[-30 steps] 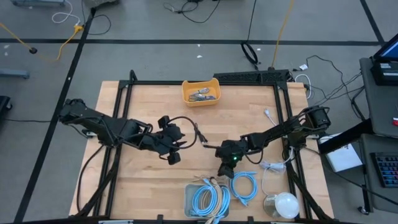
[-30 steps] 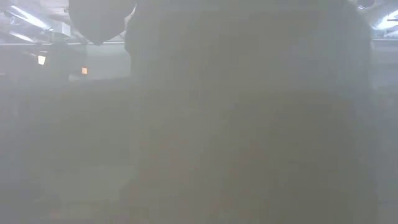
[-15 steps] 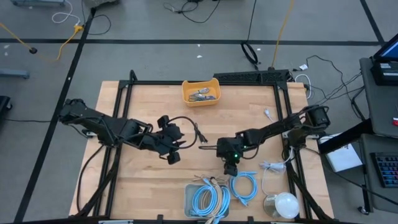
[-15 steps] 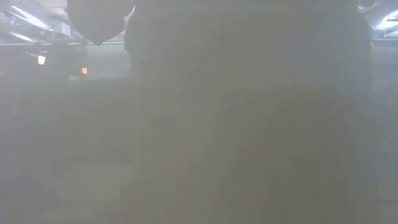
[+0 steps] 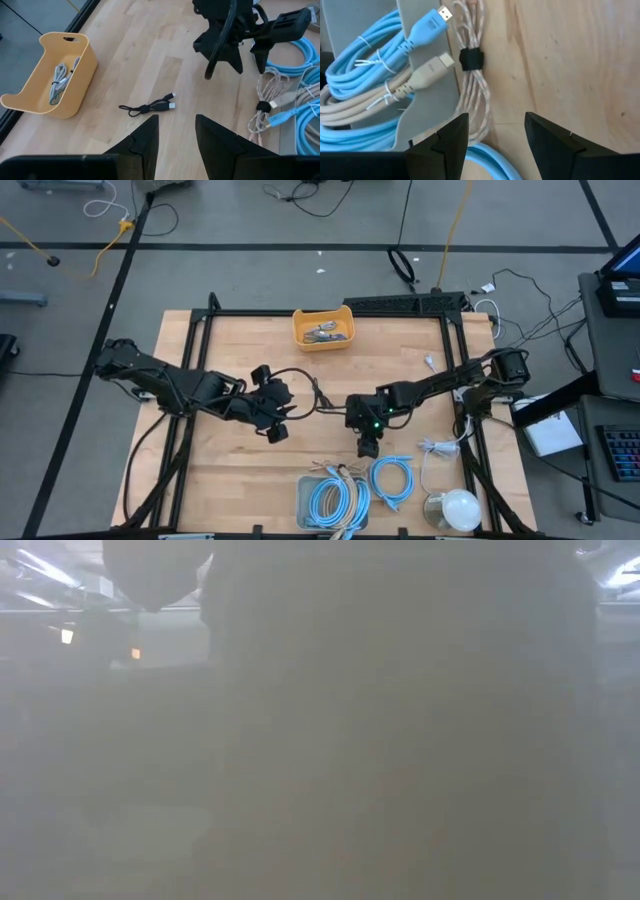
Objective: Sort cables into bins
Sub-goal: Put the brown patterned charger cable into the yellow bin
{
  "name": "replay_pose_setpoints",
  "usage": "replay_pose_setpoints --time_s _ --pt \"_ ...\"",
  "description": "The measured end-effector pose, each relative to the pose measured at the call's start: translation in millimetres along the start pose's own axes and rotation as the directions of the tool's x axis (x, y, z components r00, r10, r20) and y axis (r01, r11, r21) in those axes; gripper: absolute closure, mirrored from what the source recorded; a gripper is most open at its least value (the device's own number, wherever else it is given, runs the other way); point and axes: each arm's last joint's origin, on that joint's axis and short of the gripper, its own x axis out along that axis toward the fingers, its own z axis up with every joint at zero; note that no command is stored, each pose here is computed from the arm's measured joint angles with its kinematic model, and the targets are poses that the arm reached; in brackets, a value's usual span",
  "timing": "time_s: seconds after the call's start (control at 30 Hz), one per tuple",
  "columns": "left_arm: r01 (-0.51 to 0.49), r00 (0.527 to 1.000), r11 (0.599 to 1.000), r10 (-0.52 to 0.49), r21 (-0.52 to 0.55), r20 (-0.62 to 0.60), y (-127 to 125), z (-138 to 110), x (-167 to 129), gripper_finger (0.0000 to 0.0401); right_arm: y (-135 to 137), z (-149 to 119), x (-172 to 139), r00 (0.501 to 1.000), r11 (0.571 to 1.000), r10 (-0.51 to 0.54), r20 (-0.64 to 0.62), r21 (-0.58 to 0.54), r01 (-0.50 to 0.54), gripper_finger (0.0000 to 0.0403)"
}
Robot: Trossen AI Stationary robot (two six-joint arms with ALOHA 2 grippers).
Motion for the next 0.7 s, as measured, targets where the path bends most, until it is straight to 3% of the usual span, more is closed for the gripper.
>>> replay_pose_setpoints --time_s 0.7 --pt "0.011 1.000 1.000 -0.011 -0.026 0.000 -4.0 -1.8 -2.3 0.0270 3.9 -3.4 3.1 1.000 1.000 -0.007 -0.011 0.029 0.008 0.0218"
